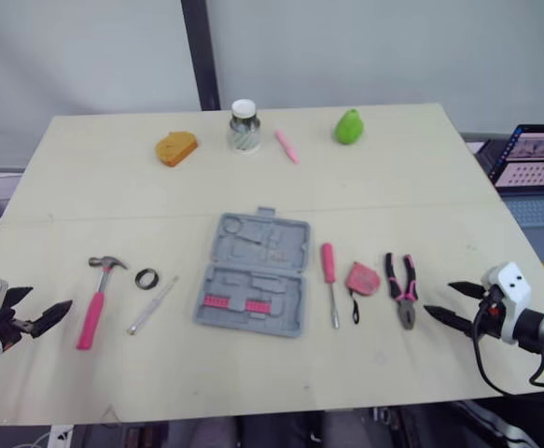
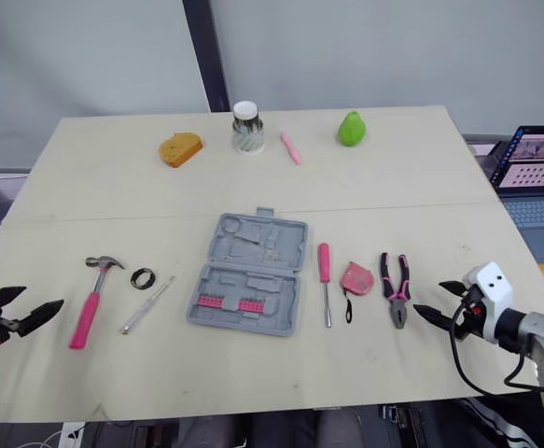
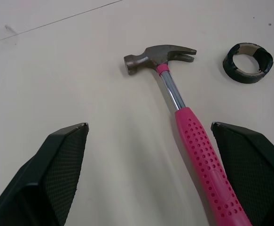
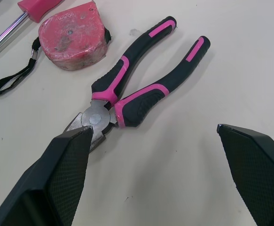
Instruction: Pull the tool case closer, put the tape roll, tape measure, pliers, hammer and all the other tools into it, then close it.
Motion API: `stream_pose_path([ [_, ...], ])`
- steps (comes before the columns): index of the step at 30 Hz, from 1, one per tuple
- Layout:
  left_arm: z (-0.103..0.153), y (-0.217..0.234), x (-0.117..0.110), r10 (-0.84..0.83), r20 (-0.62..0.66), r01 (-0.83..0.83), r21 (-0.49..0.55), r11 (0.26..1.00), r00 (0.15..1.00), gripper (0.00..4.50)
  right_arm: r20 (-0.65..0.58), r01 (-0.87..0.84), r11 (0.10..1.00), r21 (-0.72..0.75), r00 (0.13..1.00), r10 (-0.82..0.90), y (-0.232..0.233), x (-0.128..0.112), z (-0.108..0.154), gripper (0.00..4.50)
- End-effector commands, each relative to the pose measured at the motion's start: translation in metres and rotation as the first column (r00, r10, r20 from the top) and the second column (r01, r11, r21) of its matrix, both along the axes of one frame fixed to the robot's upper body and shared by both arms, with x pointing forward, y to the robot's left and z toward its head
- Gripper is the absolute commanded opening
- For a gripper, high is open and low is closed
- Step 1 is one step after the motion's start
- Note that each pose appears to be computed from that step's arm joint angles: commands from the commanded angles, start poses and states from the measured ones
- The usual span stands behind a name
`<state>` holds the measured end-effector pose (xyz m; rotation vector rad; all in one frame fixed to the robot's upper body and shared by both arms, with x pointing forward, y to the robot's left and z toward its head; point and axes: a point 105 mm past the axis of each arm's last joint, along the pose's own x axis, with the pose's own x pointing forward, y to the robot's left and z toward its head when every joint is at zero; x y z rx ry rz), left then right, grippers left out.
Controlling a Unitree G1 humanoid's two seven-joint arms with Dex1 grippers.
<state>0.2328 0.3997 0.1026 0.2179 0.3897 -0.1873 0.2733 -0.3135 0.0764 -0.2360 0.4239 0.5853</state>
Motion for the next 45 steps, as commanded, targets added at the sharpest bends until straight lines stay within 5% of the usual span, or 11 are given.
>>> stream_pose_path([
  [1, 0.012, 0.003, 0.001, -0.005, 0.028, 0.004, 0.032, 0.999, 1.000, 4.48, 0.045, 0.011, 1.000, -0.007, 0.999, -0.011, -0.003, 0.002, 0.013, 4.47],
  [38, 0.008, 0.009, -0.002, 0.016, 0.023, -0.017, 0.041, 0.999, 1.000, 4.48, 0.102, -0.004, 1.000, 0.026, 0.995, 0.001, 0.003, 0.010, 0.025, 4.47],
  [45, 0.033, -0.046, 0.026, -0.179, 0.063, 0.177, 0.045, 0.983, 0.982, 4.48, 0.173, -0.106, 0.993, 0.055, 0.980, 0.095, 0.042, 0.022, 0.047, 4.47],
])
